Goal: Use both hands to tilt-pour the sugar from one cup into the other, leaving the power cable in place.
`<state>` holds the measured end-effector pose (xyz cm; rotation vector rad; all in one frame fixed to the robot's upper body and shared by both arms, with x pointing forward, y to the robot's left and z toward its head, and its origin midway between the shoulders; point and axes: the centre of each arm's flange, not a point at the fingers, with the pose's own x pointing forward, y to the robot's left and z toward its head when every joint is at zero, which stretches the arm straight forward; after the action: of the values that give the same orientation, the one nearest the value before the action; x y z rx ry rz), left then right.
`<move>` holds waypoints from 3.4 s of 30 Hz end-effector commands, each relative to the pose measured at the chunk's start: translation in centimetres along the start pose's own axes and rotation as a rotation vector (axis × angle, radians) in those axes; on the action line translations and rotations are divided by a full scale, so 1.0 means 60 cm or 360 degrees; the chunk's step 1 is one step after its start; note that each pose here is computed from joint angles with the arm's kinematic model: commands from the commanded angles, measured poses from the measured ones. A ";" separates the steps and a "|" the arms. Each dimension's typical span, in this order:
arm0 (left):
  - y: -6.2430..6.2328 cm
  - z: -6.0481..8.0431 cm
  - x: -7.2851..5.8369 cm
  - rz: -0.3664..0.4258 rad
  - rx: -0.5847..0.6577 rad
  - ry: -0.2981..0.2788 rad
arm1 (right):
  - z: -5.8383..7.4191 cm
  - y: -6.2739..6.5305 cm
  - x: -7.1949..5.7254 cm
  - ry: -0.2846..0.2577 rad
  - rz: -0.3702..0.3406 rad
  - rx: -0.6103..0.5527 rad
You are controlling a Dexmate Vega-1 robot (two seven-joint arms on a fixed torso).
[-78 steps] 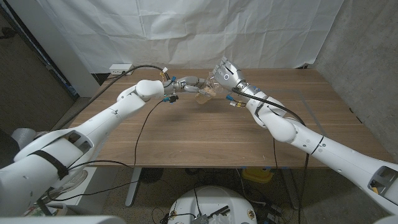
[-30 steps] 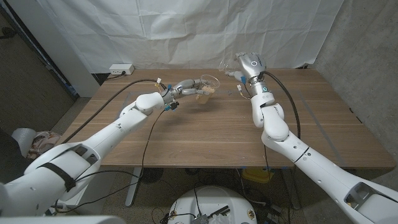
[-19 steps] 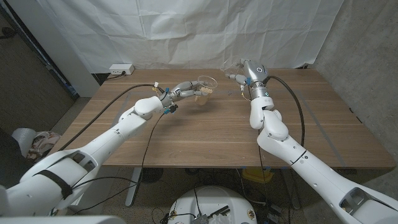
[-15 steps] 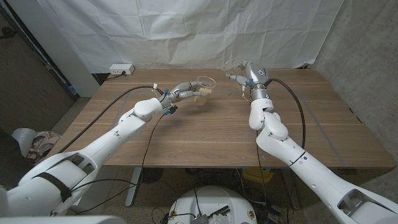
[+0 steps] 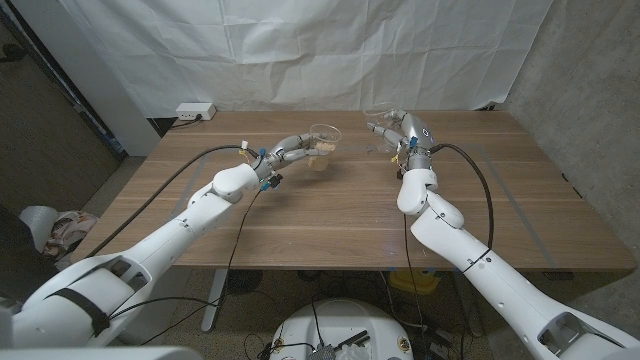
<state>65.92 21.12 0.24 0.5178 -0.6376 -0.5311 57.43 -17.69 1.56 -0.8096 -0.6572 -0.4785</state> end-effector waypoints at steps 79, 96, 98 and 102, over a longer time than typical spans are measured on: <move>-0.057 -0.053 -0.126 0.0323 -0.0164 0.0307 | -0.067 0.163 -0.121 0.0151 0.0072 0.0481; -0.060 -0.047 -0.137 0.0326 -0.0143 0.0304 | -0.059 0.162 -0.133 0.0129 0.0084 0.0237; -0.060 -0.046 -0.139 0.0326 -0.0147 0.0304 | -0.061 0.162 -0.134 0.0117 0.0101 0.0262; -0.060 -0.045 -0.141 0.0317 -0.0138 0.0306 | -0.059 0.163 -0.136 0.0109 0.0103 0.0215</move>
<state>61.28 24.14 -7.19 0.4029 -0.4749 -0.3121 59.32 -13.67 -10.67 -0.6131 -0.5943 -0.3910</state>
